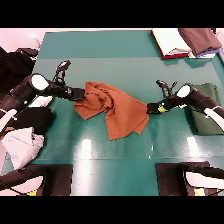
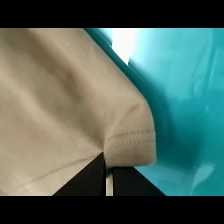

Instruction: Fold the shirts.

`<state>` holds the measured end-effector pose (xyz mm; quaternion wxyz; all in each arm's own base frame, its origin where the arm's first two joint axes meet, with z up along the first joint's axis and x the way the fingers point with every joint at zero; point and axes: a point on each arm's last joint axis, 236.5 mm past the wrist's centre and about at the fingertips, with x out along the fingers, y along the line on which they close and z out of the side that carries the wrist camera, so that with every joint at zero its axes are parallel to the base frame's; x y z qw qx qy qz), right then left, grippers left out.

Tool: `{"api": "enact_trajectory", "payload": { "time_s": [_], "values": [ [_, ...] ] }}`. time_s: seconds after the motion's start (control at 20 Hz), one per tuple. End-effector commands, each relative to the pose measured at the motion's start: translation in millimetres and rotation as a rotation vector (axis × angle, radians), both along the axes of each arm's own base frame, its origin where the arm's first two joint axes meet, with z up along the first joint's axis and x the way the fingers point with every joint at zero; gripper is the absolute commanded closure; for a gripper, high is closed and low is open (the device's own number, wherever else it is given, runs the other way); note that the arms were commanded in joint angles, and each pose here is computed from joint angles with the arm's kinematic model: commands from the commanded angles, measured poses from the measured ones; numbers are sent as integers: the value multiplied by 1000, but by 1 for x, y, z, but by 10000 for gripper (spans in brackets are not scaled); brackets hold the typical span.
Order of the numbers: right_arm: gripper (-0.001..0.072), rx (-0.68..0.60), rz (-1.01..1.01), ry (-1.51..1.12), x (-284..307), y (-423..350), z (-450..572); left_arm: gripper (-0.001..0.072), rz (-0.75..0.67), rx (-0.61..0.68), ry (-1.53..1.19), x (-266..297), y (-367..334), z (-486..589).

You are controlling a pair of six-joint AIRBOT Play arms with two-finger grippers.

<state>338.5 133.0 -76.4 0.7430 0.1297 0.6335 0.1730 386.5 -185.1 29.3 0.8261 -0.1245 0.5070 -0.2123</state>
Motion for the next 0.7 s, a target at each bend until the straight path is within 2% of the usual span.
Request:
{"api": "enact_trajectory", "payload": {
  "time_s": [0.0,0.1,0.3,0.45,0.65],
  "values": [
    [692,8,15,-87,17,2,26,684,-4,38,-30,2,9,5],
    [693,-64,57,-236,36,-11,75,684,18,98,-109,9,31,31],
    [692,-203,59,-695,62,-42,254,684,121,131,-408,19,80,158],
    [692,-218,-22,-989,35,-64,384,684,167,163,-687,-7,101,274],
    [692,-266,-133,-1225,-27,-96,486,684,221,137,-1007,-80,117,405]
  ]
}}
